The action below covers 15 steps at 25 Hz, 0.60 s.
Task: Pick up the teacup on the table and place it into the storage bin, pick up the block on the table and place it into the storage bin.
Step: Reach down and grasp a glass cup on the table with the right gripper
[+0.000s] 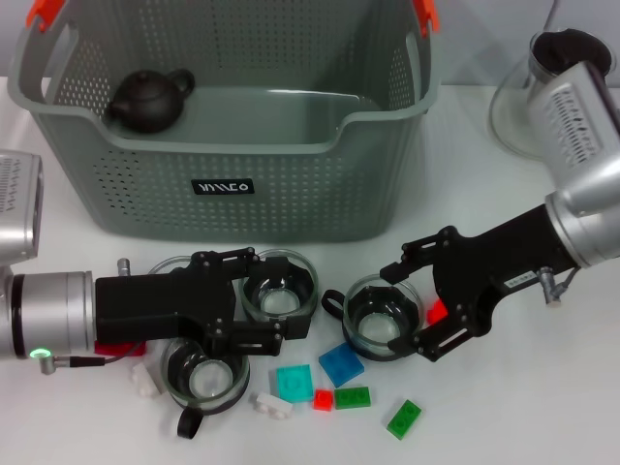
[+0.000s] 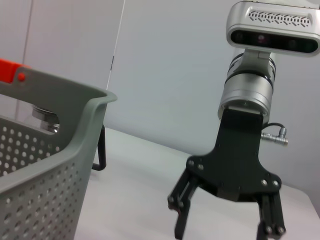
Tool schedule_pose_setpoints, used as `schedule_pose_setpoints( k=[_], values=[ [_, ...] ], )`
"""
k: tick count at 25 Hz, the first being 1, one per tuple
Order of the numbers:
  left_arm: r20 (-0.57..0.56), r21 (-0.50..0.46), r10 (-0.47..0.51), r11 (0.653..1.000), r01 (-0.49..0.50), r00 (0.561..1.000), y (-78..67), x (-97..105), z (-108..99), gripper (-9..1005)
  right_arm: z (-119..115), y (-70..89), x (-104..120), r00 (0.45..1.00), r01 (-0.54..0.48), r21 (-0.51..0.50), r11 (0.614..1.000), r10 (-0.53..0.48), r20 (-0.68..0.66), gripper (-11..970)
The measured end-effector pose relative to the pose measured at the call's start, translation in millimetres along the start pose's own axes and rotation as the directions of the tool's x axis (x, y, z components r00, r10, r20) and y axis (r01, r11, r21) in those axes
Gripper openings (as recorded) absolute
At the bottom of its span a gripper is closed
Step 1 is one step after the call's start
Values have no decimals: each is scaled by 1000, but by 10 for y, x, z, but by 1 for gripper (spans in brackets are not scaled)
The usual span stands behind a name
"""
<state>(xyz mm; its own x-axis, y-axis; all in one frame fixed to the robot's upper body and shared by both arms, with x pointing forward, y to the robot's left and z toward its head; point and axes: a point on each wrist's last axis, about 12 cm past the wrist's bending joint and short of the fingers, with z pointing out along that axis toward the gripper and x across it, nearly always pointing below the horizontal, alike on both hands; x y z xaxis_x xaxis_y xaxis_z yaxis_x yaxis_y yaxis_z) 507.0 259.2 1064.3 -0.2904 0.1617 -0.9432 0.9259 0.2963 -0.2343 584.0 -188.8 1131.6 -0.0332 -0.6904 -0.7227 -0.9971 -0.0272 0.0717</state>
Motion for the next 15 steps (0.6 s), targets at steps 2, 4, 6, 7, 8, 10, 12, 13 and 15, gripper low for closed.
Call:
schedule_pose_setpoints(
  k=[2, 4, 6, 7, 8, 10, 12, 13, 15],
  values=[
    [5, -2, -2, 1000, 2, 1000, -2, 0, -4, 832, 40, -13, -57, 999, 19, -13, 1000, -19, -37, 915],
    [7, -1, -5, 1000, 5, 1000, -3, -2, -5, 832, 80, -27, -98, 996, 32, -18, 999, -33, -79, 914],
    [14, -3, -5, 1000, 5, 1000, -3, -7, -8, 831, 119, -33, -131, 993, 43, -24, 999, -46, -113, 914],
    [18, -5, -4, 1000, 4, 1000, -3, -9, -9, 831, 133, -34, -141, 991, 47, -27, 999, -50, -123, 914],
    [19, -5, -4, 1000, 4, 1000, -3, -9, -10, 831, 153, -34, -151, 989, 52, -30, 998, -56, -135, 914],
    [20, -5, -5, 1000, 5, 1000, -4, -10, -10, 831, 192, -33, -163, 985, 63, -33, 997, -67, -156, 914],
    [20, -5, -6, 1000, 6, 1000, -4, -8, -14, 830, 233, -31, -172, 981, 69, -37, 997, -74, -177, 914],
    [21, -5, -7, 1000, 7, 1000, -5, -7, -15, 830, 255, -30, -178, 979, 72, -38, 997, -78, -189, 915],
    [22, -5, -8, 1000, 8, 1000, -6, -4, -16, 830, 296, -35, -189, 974, 81, -36, 996, -86, -211, 915]
  ],
)
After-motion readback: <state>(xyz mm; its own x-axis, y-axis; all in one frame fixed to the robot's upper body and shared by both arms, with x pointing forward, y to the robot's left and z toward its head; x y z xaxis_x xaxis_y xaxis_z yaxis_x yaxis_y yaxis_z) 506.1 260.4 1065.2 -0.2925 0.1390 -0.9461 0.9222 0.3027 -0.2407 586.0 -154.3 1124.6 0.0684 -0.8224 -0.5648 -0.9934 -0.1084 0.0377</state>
